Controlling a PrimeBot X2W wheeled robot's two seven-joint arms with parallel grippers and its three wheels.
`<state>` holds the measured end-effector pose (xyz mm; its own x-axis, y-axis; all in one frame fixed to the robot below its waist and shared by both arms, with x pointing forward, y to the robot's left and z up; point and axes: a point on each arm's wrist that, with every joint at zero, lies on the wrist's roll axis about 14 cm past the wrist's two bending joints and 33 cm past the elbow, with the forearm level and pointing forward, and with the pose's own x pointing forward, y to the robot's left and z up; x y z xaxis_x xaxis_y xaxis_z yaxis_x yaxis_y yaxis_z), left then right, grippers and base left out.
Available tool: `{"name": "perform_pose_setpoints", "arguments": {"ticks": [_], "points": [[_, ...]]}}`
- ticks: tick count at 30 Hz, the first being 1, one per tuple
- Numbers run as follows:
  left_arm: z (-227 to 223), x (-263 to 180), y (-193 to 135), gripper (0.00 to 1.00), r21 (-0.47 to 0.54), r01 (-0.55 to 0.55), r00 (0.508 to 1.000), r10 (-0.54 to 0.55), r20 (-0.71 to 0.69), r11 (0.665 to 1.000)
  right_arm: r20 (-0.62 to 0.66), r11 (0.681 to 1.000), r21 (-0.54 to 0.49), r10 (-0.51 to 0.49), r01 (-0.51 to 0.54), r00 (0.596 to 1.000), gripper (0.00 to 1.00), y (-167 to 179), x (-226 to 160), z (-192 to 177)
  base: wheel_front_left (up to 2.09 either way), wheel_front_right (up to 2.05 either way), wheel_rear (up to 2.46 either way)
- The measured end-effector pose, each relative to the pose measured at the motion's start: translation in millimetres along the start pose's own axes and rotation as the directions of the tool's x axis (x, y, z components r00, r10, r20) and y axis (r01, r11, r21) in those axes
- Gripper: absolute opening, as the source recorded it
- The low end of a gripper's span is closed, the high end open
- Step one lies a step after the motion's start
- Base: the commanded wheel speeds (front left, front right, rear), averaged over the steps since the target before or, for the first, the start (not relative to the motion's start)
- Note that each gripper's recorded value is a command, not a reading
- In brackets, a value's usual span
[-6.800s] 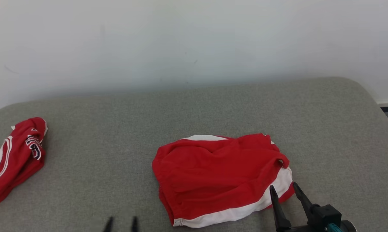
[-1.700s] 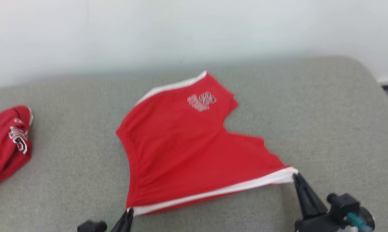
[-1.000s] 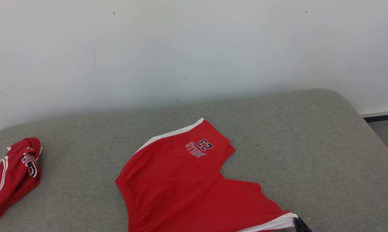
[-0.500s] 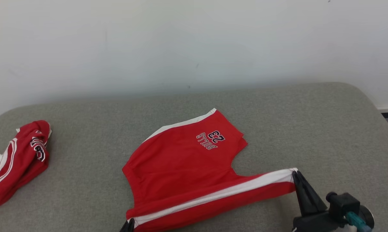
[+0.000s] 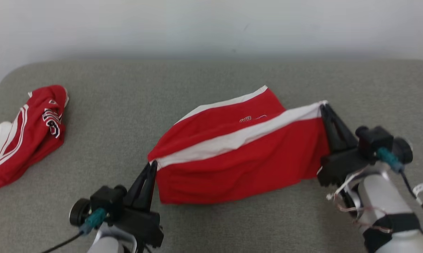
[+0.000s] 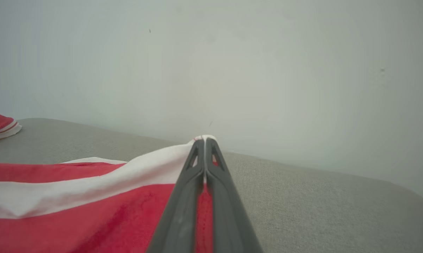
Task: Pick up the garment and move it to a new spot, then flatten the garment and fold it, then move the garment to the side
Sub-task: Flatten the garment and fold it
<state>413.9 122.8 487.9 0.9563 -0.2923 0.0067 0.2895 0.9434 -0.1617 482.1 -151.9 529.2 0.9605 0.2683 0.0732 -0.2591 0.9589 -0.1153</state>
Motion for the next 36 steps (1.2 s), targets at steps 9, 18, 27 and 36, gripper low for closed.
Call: {"name": "perform_pose_setpoints", "arguments": {"ticks": [9, 18, 27, 36], "points": [[7, 39, 12, 0.00, -0.002, -0.017, 1.000, 0.017, 0.025, 1.000, -0.063, 0.997, -0.064, 0.043, -0.047, 0.997, 0.00, -8, 73, -22, 0.00, 0.00, 0.00], [-5, 60, 40, 0.00, 0.023, -0.078, 0.997, 0.078, -0.008, 0.997, -0.119, 0.987, -0.087, 0.121, -0.132, 0.985, 0.00, 11, 125, -55, 0.00, 0.00, 0.00], [-23, 64, 60, 0.76, 0.033, -0.122, 0.991, 0.124, -0.056, 0.992, -0.173, 0.988, -0.058, 0.133, -0.144, 0.976, 0.70, 23, 144, -87, 0.00, 0.00, 0.00], [-28, 56, 65, 1.00, 0.028, -0.152, 0.986, 0.154, -0.069, 0.988, -0.149, 0.996, -0.016, 0.086, -0.090, 0.985, 1.00, 15, 138, -78, 0.00, 0.00, 0.00]]}}
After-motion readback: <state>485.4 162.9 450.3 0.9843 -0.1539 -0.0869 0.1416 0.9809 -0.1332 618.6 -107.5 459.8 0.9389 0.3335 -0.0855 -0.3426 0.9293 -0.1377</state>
